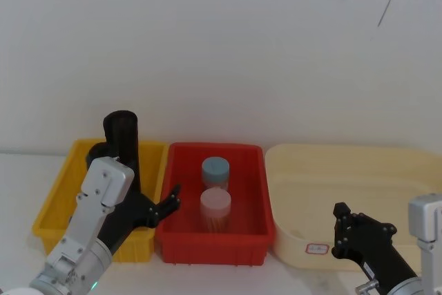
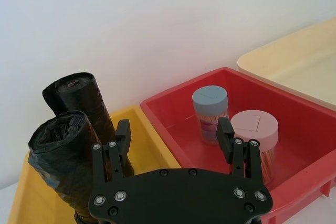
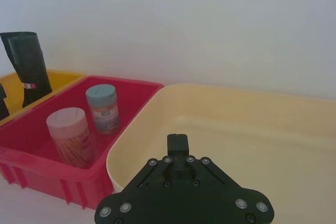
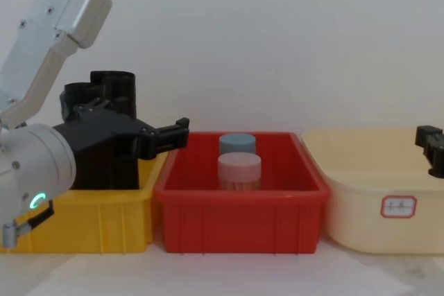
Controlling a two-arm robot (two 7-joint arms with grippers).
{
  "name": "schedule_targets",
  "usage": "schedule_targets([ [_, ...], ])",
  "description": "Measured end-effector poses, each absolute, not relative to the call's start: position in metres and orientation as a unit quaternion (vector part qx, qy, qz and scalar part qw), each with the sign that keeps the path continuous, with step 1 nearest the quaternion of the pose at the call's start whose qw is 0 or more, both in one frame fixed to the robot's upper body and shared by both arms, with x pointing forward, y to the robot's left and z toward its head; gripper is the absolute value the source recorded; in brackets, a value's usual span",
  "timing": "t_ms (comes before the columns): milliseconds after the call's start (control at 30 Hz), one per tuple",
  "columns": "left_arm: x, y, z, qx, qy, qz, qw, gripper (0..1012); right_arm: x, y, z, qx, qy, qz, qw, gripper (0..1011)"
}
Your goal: Pick up the garbage bag with the one hand and transfer it to the other hand.
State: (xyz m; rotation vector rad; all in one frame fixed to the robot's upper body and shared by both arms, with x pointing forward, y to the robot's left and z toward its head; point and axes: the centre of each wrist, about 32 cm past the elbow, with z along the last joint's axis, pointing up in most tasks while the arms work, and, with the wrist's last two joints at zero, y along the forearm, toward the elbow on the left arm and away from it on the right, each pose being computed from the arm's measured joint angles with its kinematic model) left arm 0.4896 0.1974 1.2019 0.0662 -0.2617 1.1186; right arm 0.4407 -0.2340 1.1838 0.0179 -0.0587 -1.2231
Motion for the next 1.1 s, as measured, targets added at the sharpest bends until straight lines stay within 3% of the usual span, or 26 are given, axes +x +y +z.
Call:
schedule_targets([
  [1100,0.4896,0.1974,1.2019,0.031,-0.124,0.529,0.839,1001,0.4407,-0.234,1.1838,0.008,-0.028,-0.574,0.818,0],
])
